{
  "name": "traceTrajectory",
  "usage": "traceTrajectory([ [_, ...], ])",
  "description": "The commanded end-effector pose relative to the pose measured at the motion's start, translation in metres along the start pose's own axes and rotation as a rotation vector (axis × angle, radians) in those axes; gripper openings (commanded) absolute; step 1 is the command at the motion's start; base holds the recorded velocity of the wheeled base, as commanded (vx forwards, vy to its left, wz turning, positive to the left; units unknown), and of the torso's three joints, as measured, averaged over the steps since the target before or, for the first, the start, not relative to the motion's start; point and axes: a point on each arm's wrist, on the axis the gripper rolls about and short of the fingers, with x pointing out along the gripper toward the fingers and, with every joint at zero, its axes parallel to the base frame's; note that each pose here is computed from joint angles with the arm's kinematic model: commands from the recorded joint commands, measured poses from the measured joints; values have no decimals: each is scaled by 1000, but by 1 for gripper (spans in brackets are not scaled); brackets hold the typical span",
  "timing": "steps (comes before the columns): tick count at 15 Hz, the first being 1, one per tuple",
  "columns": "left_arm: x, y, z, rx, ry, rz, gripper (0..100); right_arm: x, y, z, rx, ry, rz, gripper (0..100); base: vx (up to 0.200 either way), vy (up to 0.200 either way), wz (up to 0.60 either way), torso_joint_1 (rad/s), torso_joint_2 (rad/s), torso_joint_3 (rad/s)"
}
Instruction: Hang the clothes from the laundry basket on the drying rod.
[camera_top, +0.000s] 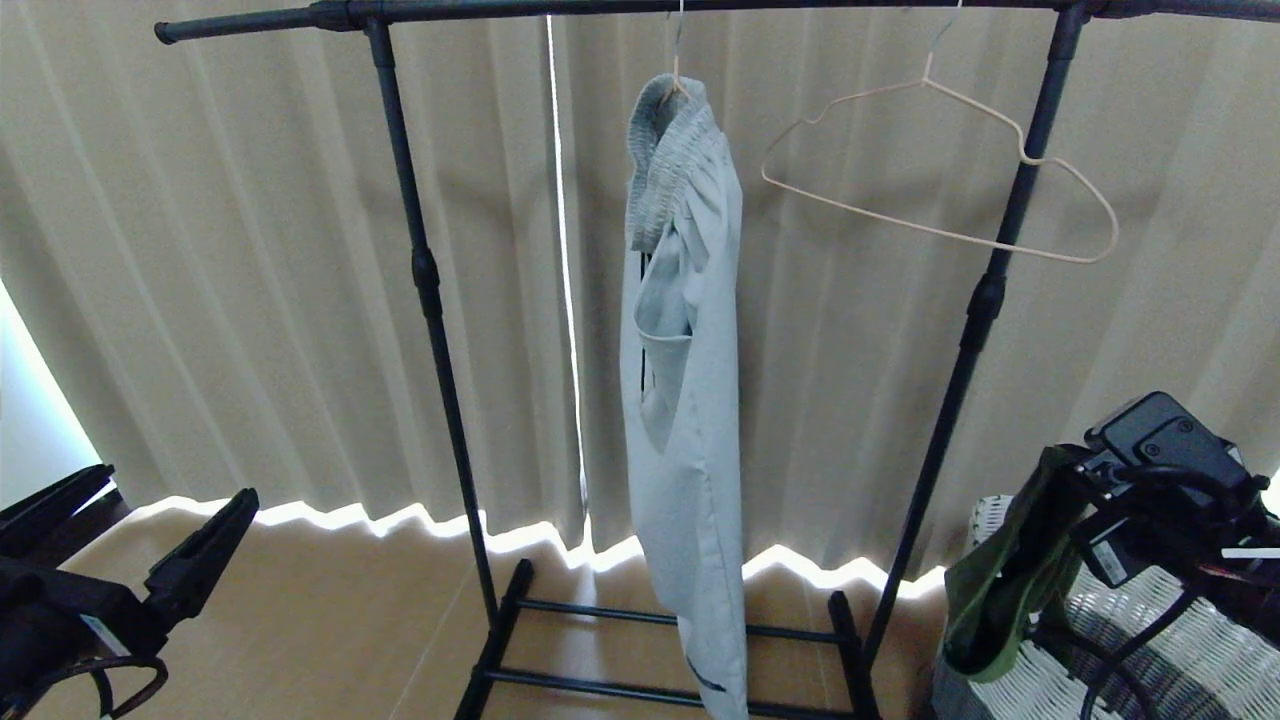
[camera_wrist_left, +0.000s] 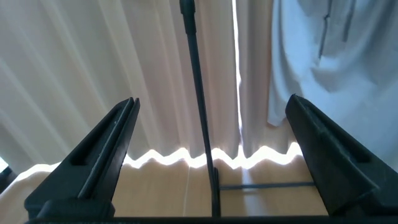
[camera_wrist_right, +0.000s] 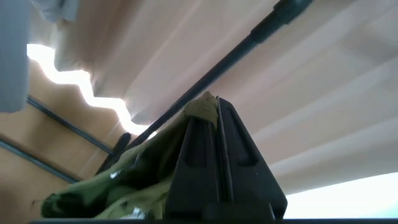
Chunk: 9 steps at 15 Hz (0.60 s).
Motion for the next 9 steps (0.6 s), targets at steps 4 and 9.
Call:
traceTrajectory([
  [4, 0, 0, 0, 0, 1, 0, 100, 1, -1, 2, 0, -7, -3, 0, -200, 0, 0, 0, 0, 0],
  [9, 0, 0, -1, 2, 7, -3, 100, 3, 1, 14, -9, -39, 22, 0, 0, 0, 0, 0, 0, 0],
])
